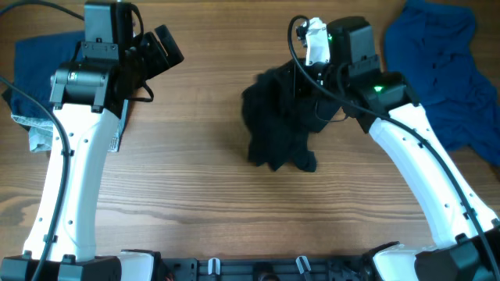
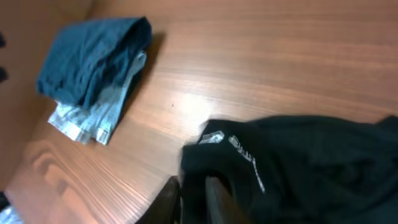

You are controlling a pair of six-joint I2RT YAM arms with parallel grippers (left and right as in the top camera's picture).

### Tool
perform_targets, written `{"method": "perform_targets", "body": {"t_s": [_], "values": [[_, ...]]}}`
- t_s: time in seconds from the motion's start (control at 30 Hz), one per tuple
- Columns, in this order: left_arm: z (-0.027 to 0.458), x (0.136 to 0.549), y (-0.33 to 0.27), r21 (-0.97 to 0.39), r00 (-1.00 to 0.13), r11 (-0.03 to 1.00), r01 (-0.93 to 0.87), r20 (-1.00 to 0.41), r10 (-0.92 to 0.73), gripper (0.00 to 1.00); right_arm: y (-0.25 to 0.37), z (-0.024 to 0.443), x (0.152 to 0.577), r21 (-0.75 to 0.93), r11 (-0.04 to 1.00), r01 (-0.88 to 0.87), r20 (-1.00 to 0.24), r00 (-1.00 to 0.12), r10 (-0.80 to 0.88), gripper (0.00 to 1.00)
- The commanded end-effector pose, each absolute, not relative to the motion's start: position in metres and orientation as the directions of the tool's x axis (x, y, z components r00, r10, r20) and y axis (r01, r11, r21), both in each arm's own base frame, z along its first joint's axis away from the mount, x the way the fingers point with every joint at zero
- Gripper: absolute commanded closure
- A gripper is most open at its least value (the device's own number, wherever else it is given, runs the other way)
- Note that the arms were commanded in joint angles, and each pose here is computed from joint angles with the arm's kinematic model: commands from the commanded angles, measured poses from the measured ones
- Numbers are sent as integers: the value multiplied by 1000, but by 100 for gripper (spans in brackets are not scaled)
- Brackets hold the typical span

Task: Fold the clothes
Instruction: 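Pull the black t-shirt to the table center with the right gripper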

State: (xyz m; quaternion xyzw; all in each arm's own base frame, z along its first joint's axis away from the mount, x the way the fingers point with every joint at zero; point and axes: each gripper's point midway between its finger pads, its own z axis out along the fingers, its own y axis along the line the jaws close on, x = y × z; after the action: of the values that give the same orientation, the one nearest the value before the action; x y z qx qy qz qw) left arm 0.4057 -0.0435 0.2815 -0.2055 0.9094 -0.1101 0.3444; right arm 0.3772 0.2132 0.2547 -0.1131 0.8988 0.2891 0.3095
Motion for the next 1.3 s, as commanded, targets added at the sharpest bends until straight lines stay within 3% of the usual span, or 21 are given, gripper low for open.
{"method": "perform_targets", "body": {"t_s": [0.0,0.13,0.23,0.47,0.67,0.7,0.87,0.97,1.03,1.17,1.27], "values": [[283,408,-39,-325,-672,897,-299,-595,-440,0,219,292,366,438,765,-472,-670,-739,-72,57],[274,402,-60,-363,-737,902,-231,-540,-406,1,178,250,348,348,899,-265,-511,-858,-54,33],[243,397,-79,-311,-822,934,-178,-474,-315,0,146,230,334,253,955,-154,-417,-908,-35,25],[106,416,-140,-191,-965,981,-28,-249,-76,1,97,223,342,214,977,-8,-390,-917,78,23],[50,415,-178,-283,-987,956,83,-153,40,5,90,224,345,194,981,12,-402,-911,91,23],[41,412,-186,-280,-988,955,100,-140,62,15,88,224,346,187,982,15,-405,-910,91,23],[39,420,-193,-284,-982,952,115,-174,67,96,87,223,346,183,983,18,-405,-910,92,24],[62,434,-186,-298,-975,950,95,-221,28,96,86,221,341,177,984,22,-384,-919,89,24],[111,450,-174,-317,-952,944,90,-306,-12,96,86,219,339,176,984,23,-377,-922,89,24],[267,471,-143,-394,-796,914,99,-582,-165,96,93,216,338,211,977,7,-367,-926,86,24],[344,457,-129,-402,-662,902,155,-720,-207,96,117,223,338,300,944,-137,-387,-922,-11,24]]}}
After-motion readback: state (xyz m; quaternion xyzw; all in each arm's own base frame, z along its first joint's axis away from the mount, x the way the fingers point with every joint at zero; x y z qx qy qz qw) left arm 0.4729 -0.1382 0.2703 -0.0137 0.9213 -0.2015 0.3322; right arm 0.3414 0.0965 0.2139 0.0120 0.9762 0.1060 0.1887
